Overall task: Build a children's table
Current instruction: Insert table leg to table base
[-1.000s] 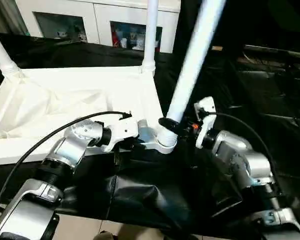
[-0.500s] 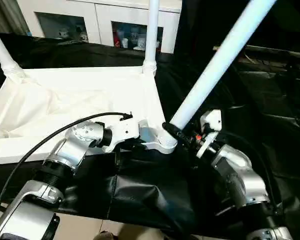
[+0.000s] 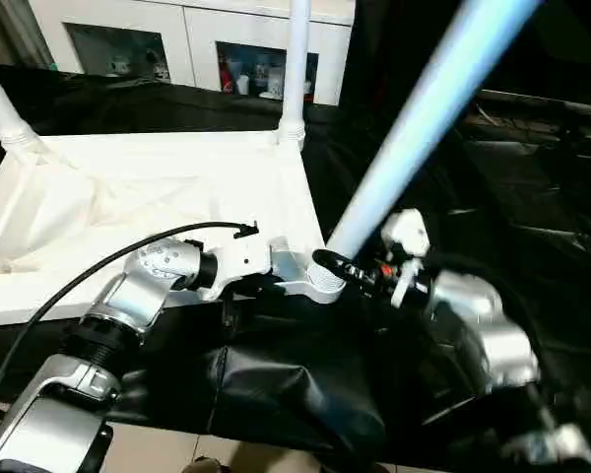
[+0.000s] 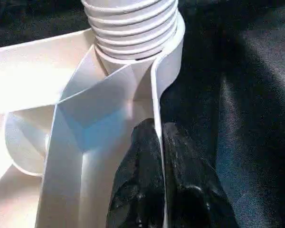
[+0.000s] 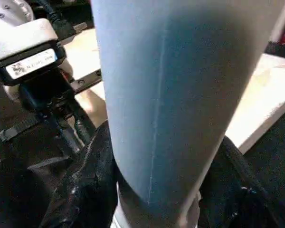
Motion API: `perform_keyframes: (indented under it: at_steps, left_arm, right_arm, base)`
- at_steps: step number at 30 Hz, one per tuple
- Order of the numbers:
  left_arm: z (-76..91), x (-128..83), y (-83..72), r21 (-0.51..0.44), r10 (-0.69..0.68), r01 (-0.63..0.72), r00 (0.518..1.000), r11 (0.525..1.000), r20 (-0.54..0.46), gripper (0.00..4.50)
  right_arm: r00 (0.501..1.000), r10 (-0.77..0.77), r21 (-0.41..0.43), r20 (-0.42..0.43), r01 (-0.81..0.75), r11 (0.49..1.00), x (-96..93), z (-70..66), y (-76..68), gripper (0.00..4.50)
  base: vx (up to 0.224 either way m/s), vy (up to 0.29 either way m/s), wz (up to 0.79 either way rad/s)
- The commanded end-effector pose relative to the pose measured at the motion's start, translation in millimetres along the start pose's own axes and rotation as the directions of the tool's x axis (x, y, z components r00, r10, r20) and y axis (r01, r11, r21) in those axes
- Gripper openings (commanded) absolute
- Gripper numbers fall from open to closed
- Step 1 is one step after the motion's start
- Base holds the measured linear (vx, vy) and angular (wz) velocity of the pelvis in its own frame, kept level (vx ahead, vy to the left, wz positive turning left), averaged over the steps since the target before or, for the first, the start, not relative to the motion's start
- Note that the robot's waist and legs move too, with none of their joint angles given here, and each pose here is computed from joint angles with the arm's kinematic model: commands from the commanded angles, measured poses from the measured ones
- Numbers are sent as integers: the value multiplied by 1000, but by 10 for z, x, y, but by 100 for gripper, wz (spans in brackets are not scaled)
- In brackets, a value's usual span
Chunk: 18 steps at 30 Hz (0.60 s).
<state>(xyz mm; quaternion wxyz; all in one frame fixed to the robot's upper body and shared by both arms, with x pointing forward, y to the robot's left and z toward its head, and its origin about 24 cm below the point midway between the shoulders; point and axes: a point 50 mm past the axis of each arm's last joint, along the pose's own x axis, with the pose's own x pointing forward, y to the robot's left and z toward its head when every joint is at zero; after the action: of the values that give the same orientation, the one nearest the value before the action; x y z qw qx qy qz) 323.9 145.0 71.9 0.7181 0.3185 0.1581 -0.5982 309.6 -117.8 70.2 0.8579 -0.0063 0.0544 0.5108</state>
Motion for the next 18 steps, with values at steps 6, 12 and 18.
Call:
perform_keyframes:
  at_steps: [6,12,18]
  left_arm:
    - [-23,36,-114,18,-55,55,998,998,3,0]
    - [-6,14,-148,20,-56,56,998,998,25,0]
    - [66,-5,-227,58,-151,146,985,988,88,0]
  right_arm:
    - [954,156,137,-258,-123,983,15,-442,89,186]
    - [930,244,152,-276,-208,966,-25,-449,113,186]
    - [917,313,143,-248,-285,948,-72,-464,161,186]
  base:
    - [0,0,0]
    - [0,0,0]
    - [0,0,0]
